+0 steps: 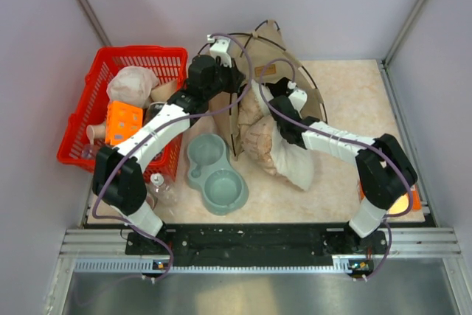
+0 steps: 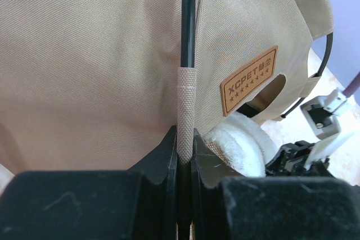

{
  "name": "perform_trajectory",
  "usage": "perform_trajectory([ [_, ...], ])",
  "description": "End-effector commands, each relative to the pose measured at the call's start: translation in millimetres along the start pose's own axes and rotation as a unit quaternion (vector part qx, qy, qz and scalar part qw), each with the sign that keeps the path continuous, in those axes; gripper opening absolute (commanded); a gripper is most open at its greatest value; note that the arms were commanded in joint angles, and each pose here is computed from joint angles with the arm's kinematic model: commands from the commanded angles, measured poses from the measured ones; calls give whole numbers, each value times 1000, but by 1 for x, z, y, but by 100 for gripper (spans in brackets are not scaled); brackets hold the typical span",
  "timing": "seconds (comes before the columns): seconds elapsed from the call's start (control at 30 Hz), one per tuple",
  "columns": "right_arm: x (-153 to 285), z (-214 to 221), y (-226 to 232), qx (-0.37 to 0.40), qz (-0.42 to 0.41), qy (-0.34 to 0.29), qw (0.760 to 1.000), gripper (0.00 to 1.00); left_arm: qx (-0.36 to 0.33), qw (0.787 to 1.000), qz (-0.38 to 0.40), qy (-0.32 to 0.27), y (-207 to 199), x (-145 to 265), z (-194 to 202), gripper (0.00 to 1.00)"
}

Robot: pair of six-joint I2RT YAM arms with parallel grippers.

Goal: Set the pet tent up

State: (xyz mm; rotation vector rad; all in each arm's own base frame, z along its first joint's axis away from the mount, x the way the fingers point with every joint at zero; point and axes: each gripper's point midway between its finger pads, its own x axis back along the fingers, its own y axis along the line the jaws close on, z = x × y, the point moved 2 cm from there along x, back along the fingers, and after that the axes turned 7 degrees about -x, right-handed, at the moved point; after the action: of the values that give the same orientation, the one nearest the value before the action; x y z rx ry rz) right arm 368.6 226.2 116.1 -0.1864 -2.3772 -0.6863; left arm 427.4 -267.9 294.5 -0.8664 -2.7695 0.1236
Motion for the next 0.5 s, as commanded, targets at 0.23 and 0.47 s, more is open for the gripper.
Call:
perform_trajectory([
  [0.23,-17,7,22,89,-80,11,993,3,0,996,39,-79,-18,15,-62,0],
  [0.47,-47,32,5,122,-27,48,991,8,3,994,57,-89,-23,18,-73,0],
])
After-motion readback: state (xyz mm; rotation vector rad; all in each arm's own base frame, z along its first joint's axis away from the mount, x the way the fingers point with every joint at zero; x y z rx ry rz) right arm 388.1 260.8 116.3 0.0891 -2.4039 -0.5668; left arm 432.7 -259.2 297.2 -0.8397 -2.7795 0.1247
